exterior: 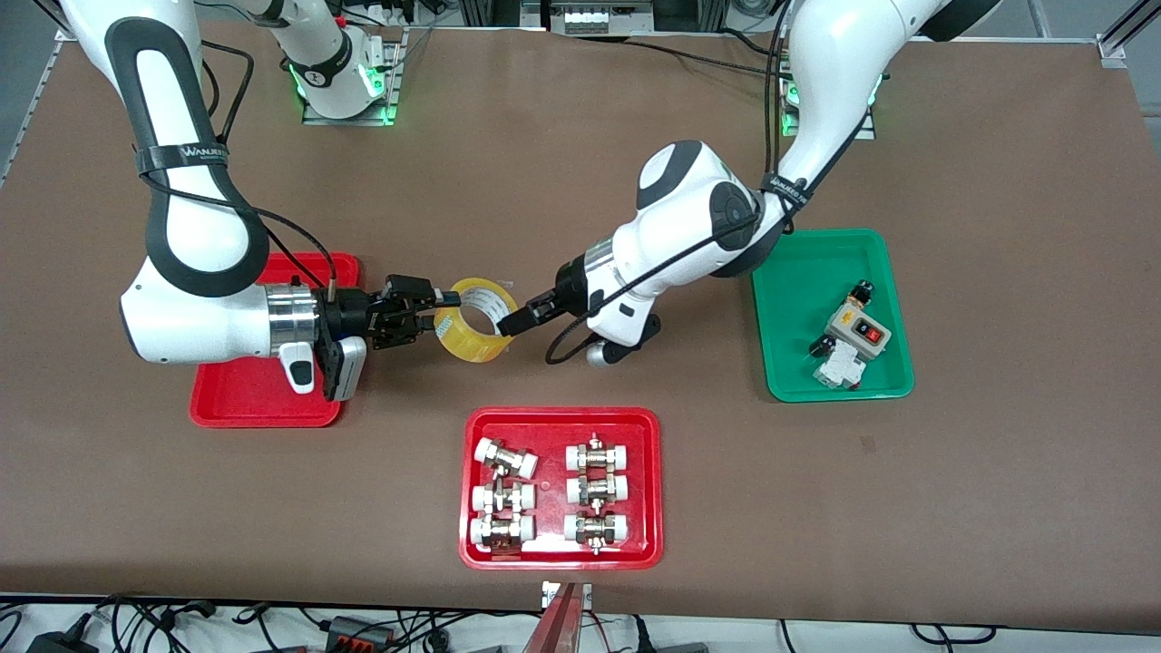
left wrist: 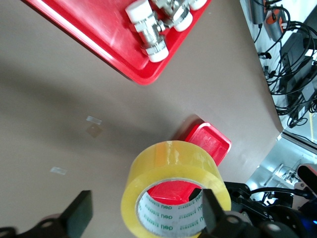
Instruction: Left arm passes tape to right arm into tray
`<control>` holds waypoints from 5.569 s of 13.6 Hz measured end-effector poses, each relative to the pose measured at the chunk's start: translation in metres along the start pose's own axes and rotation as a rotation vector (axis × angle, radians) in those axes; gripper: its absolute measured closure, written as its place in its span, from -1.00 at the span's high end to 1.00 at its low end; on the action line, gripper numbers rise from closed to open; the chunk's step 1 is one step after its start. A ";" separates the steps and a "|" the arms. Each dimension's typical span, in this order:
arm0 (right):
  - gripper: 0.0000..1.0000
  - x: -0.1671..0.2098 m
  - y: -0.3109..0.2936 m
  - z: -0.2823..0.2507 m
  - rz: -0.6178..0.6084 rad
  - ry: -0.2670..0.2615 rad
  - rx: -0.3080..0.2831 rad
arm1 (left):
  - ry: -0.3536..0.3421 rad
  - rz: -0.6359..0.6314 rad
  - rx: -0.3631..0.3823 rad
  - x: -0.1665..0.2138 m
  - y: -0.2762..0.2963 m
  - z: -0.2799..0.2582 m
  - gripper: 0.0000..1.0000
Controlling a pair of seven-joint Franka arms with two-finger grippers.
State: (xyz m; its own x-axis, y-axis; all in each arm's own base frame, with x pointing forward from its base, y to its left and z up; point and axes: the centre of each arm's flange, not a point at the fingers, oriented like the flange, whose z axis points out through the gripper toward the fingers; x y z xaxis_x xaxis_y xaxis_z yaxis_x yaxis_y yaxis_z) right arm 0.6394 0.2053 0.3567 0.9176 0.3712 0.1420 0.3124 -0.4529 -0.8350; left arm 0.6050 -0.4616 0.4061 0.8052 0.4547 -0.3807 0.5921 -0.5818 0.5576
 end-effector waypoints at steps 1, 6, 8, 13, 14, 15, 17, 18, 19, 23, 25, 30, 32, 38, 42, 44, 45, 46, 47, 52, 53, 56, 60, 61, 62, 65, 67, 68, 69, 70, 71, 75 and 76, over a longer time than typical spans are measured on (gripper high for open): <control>0.08 -0.001 0.005 -0.001 0.003 -0.005 -0.012 | -0.015 0.031 0.039 0.010 -0.001 -0.022 1.00; 0.08 -0.015 0.057 -0.053 0.058 0.020 -0.118 | -0.061 0.186 0.233 0.066 -0.031 -0.168 1.00; 0.08 -0.034 0.100 -0.104 0.131 0.082 -0.139 | -0.113 0.274 0.328 0.089 -0.061 -0.217 1.00; 0.08 -0.123 0.220 -0.204 0.342 0.172 -0.107 | -0.070 0.519 0.703 0.111 -0.120 -0.320 1.00; 0.08 -0.139 0.235 -0.212 0.373 0.177 -0.083 | -0.057 0.523 0.718 0.115 -0.127 -0.338 1.00; 0.08 -0.153 0.249 -0.216 0.403 0.174 -0.054 | -0.047 0.518 0.719 0.120 -0.133 -0.353 1.00; 0.08 -0.177 0.276 -0.215 0.452 0.166 -0.007 | -0.040 0.506 0.715 0.127 -0.141 -0.366 1.00; 0.08 -0.184 0.285 -0.213 0.467 0.163 0.007 | -0.040 0.504 0.716 0.128 -0.142 -0.366 1.00; 0.08 -0.188 0.290 -0.212 0.475 0.159 0.011 | -0.042 0.504 0.717 0.127 -0.142 -0.365 1.00; 0.08 -0.198 0.296 -0.214 0.485 0.133 -0.004 | -0.062 0.471 0.729 0.131 -0.151 -0.369 1.00; 0.08 -0.205 0.300 -0.212 0.494 0.103 0.002 | -0.039 0.463 0.753 0.136 -0.155 -0.375 1.00; 0.22 -0.218 0.312 -0.209 0.514 0.066 0.004 | 0.011 0.516 0.848 0.137 -0.150 -0.373 1.00; 0.61 -0.221 0.314 -0.207 0.516 0.040 -0.011 | 0.007 0.538 0.816 0.130 -0.146 -0.381 1.00; 1.00 -0.200 0.308 -0.189 0.449 -0.098 -0.188 | 0.040 0.577 0.773 0.121 -0.144 -0.406 1.00; 1.00 -0.173 0.287 -0.188 0.382 -0.125 -0.282 | 0.064 0.552 0.761 0.132 -0.156 -0.418 1.00; 1.00 -0.161 0.271 -0.196 0.343 -0.151 -0.353 | 0.063 0.553 0.741 0.123 -0.160 -0.422 1.00; 1.00 -0.158 0.264 -0.200 0.330 -0.158 -0.376 | 0.066 0.556 0.735 0.114 -0.161 -0.425 1.00; 1.00 -0.156 0.259 -0.204 0.321 -0.161 -0.391 | 0.074 0.563 0.731 0.105 -0.161 -0.427 1.00; 1.00 -0.155 0.254 -0.209 0.313 -0.166 -0.409 | 0.084 0.571 0.727 0.099 -0.162 -0.429 1.00; 1.00 -0.126 0.203 -0.240 0.288 -0.178 -0.569 | 0.096 0.576 0.723 0.093 -0.164 -0.430 1.00; 1.00 -0.112 0.185 -0.247 0.293 -0.175 -0.624 | 0.094 0.576 0.723 0.091 -0.164 -0.431 1.00; 1.00 -0.070 0.123 -0.248 0.345 -0.173 -0.749 | 0.107 0.582 0.719 0.089 -0.162 -0.433 1.00; 1.00 -0.039 0.046 -0.249 0.481 -0.154 -0.804 | 0.109 0.588 0.717 0.088 -0.160 -0.432 1.00; 1.00 -0.036 0.025 -0.256 0.520 -0.138 -0.811 | 0.109 0.589 0.717 0.088 -0.160 -0.432 1.00; 1.00 -0.035 0.003 -0.264 0.542 -0.124 -0.818 | 0.109 0.589 0.716 0.088 -0.160 -0.432 1.00; 1.00 -0.035 -0.042 -0.290 0.528 -0.077 -0.872 | 0.109 0.591 0.715 0.088 -0.159 -0.431 1.00; 1.00 -0.035 -0.051 -0.302 0.534 -0.053 -0.925 | 0.109 0.591 0.715 0.088 -0.159 -0.431 1.00; 1.00 -0.035 -0.055 -0.307 0.538 -0.044 -0.963 | 0.109 0.591 0.714 0.088 -0.159 -0.431 1.00; 1.00 -0.033 -0.061 -0.310 0.527 -0.024 -1.001 | 0.109 0.592 0.714 0.088 -0.159 -0.431 1.00; 1.00 -0.028 -0.068 -0.311 0.503 0.011 -1.030 | 0.109 0.592 0.714 0.087 -0.159 -0.431 1.00; 1.00 -0.024 -0.073 -0.312 0.477 0.052 -1.051 | 0.109 0.593 0.714 0.087 -0.159 -0.431 1.00; 1.00 -0.044 -0.071 -0.324 0.463 0.129 -1.071 | 0.108 0.594 0.714 0.087 -0.158 -0.430 1.00; 1.00 -0.048 -0.073 -0.325 0.466 0.128 -1.070 | 0.108 0.595 0.714 0.087 -0.158 -0.430 1.00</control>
State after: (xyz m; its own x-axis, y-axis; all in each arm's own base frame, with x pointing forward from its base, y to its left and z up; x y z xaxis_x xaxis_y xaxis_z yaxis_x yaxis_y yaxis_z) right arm 0.6525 -0.0431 0.5842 0.9968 -0.0673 0.0439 -0.0692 -0.9967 0.0434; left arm 0.5674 -0.0400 0.6022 0.9961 -0.0114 -0.0877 -0.0079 -0.9992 0.0394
